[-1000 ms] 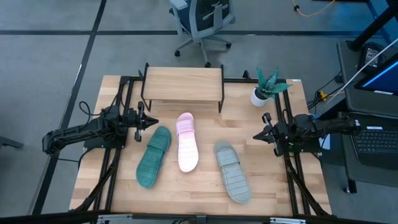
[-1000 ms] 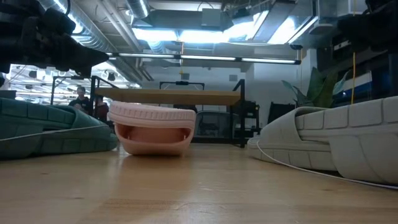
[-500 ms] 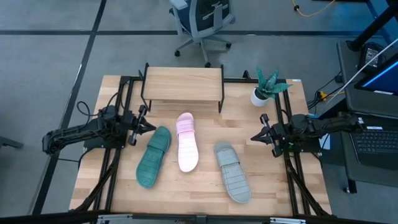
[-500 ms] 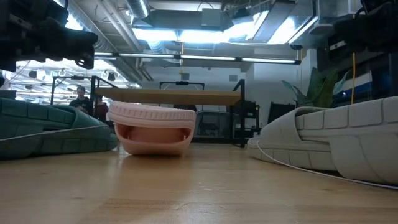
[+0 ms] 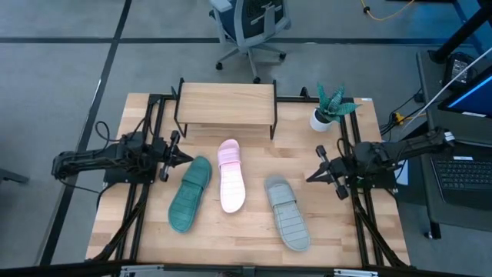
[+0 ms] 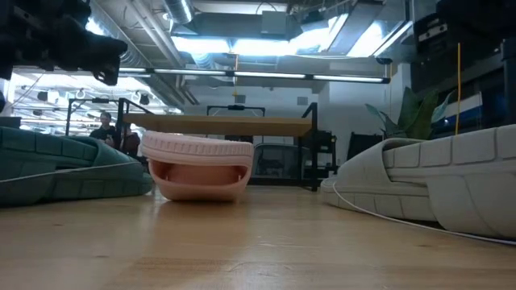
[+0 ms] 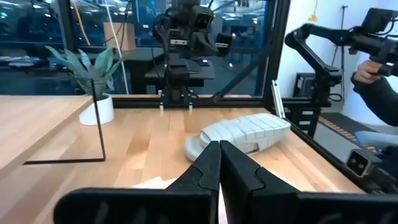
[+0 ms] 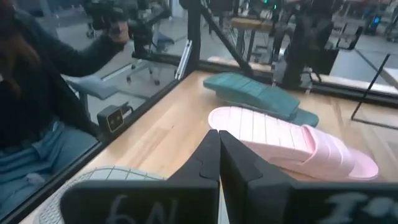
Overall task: Pick and place slippers onto the shelf
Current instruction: Put the pair of gray slippers on the shelf
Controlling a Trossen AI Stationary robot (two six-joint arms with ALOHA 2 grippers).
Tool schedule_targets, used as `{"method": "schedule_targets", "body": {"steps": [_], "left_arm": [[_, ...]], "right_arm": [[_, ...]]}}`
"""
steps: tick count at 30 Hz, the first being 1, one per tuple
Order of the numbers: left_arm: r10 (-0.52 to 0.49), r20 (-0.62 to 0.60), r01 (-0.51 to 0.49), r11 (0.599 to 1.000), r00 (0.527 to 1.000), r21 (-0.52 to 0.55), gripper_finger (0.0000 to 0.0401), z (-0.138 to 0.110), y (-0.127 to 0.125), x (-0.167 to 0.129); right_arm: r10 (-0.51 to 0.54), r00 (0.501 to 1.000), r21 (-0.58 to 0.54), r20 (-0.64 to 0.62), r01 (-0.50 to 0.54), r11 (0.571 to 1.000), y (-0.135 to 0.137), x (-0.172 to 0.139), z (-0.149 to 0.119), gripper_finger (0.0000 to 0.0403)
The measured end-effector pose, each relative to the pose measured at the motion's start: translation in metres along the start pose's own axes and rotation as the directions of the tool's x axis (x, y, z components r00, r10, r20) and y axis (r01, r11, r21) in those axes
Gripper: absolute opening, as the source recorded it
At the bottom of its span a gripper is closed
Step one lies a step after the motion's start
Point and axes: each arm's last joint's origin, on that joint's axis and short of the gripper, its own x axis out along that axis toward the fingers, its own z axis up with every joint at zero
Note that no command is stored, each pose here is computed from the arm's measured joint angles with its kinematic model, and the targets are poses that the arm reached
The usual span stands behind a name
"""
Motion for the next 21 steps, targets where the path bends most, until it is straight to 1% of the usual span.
{"method": "schedule_targets", "body": {"steps": [3,6,9,11,15,18,21], "left_arm": [[-0.003,-0.040,0.003,1.000,0.999,-0.006,0.0000,0.002,-0.003,0.000],[0.001,-0.050,0.000,1.000,0.999,0.020,0.0000,0.001,-0.005,0.001],[0.042,-0.066,-0.041,0.999,0.997,0.025,0.0000,0.000,-0.005,0.001],[0.071,-0.064,-0.070,0.997,0.995,0.027,0.0000,0.000,-0.004,0.001],[0.094,-0.063,-0.092,0.995,0.994,0.023,0.0000,0.000,-0.004,0.001],[0.094,-0.063,-0.093,0.995,0.994,0.023,0.0000,0.000,-0.004,0.001],[0.102,-0.062,-0.101,0.995,0.993,0.022,0.0000,0.000,-0.003,0.001]], "right_arm": [[-0.006,1.000,-0.002,-0.031,0.006,1.000,0.001,0.006,0.012,0.0002],[-0.007,0.994,0.013,-0.109,0.009,1.000,0.004,0.013,0.017,0.0002],[-0.020,0.982,0.013,-0.190,0.023,1.000,0.008,0.018,0.024,0.0002],[-0.013,0.971,0.016,-0.239,0.018,1.000,0.011,0.020,0.033,0.0002],[-0.034,0.950,0.047,-0.309,0.051,0.998,0.016,0.025,0.056,0.0002],[-0.040,0.920,0.016,-0.390,0.050,0.999,0.021,0.031,0.064,0.0002],[-0.068,0.899,-0.044,-0.433,0.055,0.998,0.027,0.039,0.072,0.0002]]}}
